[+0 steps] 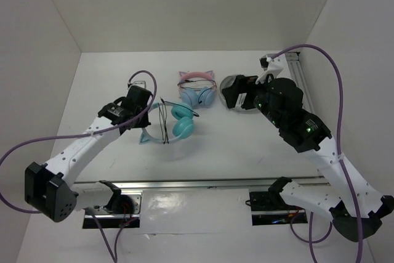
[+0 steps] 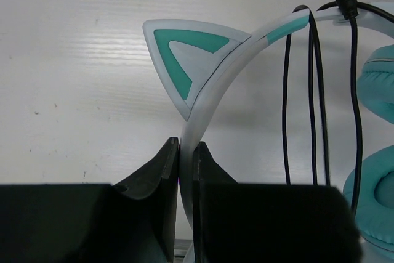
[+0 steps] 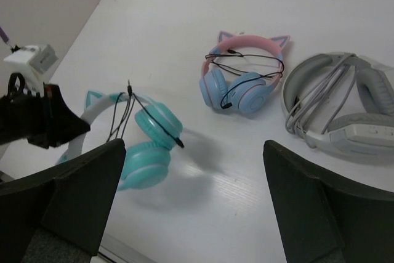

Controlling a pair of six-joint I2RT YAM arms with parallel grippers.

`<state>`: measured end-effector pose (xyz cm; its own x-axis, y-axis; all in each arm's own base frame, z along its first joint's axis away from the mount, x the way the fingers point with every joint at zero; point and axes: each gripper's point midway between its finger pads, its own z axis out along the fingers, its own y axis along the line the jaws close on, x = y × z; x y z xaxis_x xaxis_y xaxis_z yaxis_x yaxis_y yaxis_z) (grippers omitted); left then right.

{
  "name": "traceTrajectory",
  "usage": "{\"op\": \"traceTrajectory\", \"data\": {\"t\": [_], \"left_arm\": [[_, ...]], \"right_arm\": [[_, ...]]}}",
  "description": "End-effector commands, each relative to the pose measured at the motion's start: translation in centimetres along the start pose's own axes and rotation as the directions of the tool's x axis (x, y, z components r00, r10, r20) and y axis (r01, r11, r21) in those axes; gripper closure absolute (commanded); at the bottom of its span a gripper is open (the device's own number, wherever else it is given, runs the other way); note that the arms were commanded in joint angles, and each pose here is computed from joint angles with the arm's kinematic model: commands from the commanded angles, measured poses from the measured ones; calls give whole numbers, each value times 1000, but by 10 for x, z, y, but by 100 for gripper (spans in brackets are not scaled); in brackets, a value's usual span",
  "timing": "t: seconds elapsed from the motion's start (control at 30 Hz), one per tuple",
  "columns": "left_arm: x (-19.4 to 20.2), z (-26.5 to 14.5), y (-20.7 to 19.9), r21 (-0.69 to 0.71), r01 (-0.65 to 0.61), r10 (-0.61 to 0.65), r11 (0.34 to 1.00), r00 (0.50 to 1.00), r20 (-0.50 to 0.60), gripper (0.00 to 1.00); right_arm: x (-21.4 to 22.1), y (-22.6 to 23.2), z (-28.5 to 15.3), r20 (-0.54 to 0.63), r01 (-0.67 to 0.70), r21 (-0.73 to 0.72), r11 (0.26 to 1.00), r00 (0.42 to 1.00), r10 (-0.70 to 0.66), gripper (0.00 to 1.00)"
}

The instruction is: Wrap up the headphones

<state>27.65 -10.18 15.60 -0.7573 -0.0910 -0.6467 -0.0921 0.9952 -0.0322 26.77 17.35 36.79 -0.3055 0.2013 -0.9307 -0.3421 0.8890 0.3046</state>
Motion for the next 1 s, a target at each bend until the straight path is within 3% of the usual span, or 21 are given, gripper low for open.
{"op": "traceTrajectory", "data": {"t": [0.0, 0.13, 0.3, 0.57, 0.8, 0.97], "left_arm": [[-54, 4, 4, 7, 168, -168, 986, 981, 96, 100], [-86, 38, 36, -103, 313, -304, 944, 948, 95, 100], [-130, 84, 56, -145, 377, -363, 915, 925, 111, 100], [-134, 195, 72, -189, 381, -388, 905, 922, -4, 100], [-126, 220, 109, -229, 453, -468, 862, 883, -15, 98], [-119, 214, 108, -218, 455, -470, 863, 883, -15, 96]], "right_arm": [[7, 5, 2, -15, -11, -34, 999, 1000, 10, 0], [23, 7, 8, -49, -17, -59, 998, 999, 14, 0], [36, 12, 7, -65, -13, -88, 996, 998, 7, 0], [48, 26, 4, -89, -12, -133, 991, 996, 0, 0], [59, 42, -3, -85, -36, -147, 988, 996, 24, 0], [75, 56, 1, -113, -11, -136, 991, 994, -5, 0]]}}
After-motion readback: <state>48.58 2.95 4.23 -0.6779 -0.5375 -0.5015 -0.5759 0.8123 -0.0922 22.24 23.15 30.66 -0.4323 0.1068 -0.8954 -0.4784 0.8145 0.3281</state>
